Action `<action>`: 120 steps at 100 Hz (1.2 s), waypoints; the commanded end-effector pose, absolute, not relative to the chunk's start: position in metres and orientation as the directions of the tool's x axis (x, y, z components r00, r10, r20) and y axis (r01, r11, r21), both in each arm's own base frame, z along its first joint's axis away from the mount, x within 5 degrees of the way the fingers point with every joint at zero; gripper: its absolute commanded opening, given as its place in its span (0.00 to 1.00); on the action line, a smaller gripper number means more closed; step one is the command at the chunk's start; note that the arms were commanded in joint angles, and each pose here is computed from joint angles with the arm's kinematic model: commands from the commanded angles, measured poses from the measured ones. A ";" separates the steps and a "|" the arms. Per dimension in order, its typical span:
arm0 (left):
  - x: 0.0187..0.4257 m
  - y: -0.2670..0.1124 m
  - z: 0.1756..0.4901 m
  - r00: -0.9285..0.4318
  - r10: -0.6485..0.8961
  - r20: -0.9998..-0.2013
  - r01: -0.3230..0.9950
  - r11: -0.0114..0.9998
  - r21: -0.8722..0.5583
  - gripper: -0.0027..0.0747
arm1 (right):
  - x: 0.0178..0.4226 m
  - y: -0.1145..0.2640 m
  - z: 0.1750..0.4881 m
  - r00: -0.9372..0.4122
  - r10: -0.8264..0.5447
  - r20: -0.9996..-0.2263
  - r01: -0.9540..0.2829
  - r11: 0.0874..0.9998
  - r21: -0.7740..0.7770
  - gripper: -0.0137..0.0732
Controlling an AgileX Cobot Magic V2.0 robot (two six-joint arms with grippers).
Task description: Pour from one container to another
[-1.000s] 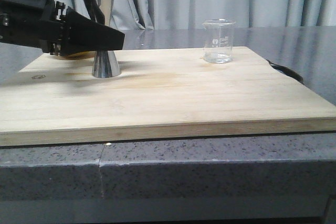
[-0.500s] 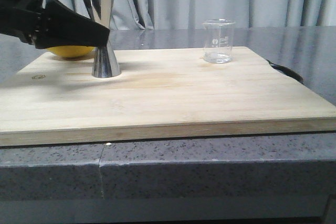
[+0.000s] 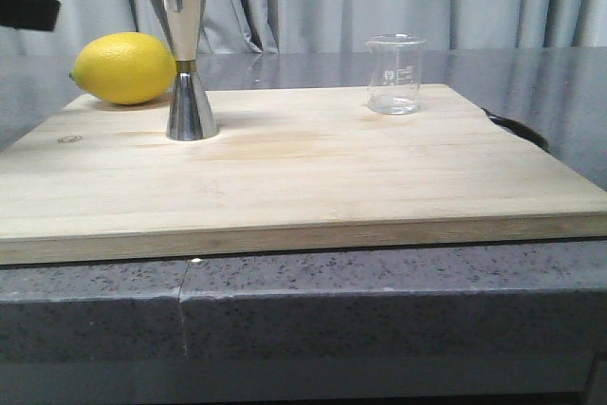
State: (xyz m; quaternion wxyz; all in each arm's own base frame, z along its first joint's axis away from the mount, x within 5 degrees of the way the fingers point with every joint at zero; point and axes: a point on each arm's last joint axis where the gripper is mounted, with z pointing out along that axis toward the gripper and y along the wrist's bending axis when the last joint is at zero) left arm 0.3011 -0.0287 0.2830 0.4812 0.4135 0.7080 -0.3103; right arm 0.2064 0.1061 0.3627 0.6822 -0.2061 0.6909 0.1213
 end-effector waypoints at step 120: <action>0.272 0.030 0.504 0.258 -0.240 -0.936 0.246 0.953 -0.177 0.01 | 0.191 -0.012 0.409 0.187 -0.128 -0.974 0.101 0.989 -0.111 0.77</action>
